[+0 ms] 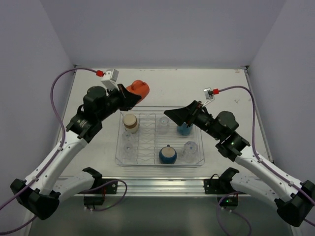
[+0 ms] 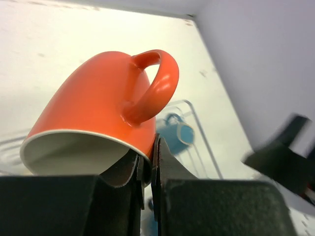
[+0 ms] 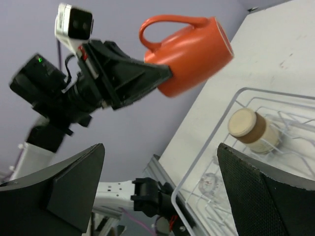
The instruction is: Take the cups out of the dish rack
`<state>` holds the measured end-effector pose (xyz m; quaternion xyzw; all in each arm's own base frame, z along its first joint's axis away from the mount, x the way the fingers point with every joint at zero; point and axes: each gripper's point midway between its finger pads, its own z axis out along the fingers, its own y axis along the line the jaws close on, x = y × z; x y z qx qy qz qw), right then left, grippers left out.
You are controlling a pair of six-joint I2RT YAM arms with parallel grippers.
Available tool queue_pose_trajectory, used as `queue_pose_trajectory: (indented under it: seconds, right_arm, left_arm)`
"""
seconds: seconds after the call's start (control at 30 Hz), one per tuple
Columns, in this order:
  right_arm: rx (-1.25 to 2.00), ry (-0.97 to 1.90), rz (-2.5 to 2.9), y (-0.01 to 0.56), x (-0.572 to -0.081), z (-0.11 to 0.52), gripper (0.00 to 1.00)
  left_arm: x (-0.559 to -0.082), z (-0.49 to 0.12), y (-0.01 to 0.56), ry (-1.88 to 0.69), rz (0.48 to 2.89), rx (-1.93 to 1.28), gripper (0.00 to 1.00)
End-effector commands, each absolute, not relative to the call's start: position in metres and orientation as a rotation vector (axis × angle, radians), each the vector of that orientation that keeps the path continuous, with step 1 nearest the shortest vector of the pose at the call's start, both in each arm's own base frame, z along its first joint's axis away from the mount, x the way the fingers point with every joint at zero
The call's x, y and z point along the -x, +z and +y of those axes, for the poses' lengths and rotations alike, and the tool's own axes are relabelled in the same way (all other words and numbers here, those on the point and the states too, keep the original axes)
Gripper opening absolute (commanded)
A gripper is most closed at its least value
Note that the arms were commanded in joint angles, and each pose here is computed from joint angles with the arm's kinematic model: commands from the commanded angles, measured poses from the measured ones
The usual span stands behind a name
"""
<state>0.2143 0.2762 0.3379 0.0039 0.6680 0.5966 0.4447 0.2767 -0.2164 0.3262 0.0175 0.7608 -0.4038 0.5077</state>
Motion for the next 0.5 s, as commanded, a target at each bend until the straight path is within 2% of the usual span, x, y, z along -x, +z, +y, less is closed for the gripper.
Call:
queue_pose_trajectory:
  seconds: [0.0,0.07,0.2,0.23,0.47]
  right_arm:
    - [0.022,1.286,1.667,0.324,-0.22,0.256,0.99]
    - [0.042,1.222,1.727,0.312,-0.221,0.253,0.99]
    - [0.153,1.132,1.84,0.287,-0.218,0.254,0.99]
    - [0.177,1.136,1.855,0.284,-0.215,0.256,0.99]
    - [0.214,1.081,1.872,0.267,-0.213,0.252,0.99]
  left_arm:
    - [-0.322,-0.158,0.357,-0.53,1.837,0.056,0.0]
    - [-0.354,-0.13,0.342,-0.353,1.909,0.117,0.0]
    - [-0.401,-0.074,0.324,-0.247,2.02,0.239,0.0]
    - [-0.418,-0.051,0.299,-0.177,2.081,0.289,0.0]
    - [-0.457,0.036,0.232,0.024,2.253,0.491,0.0]
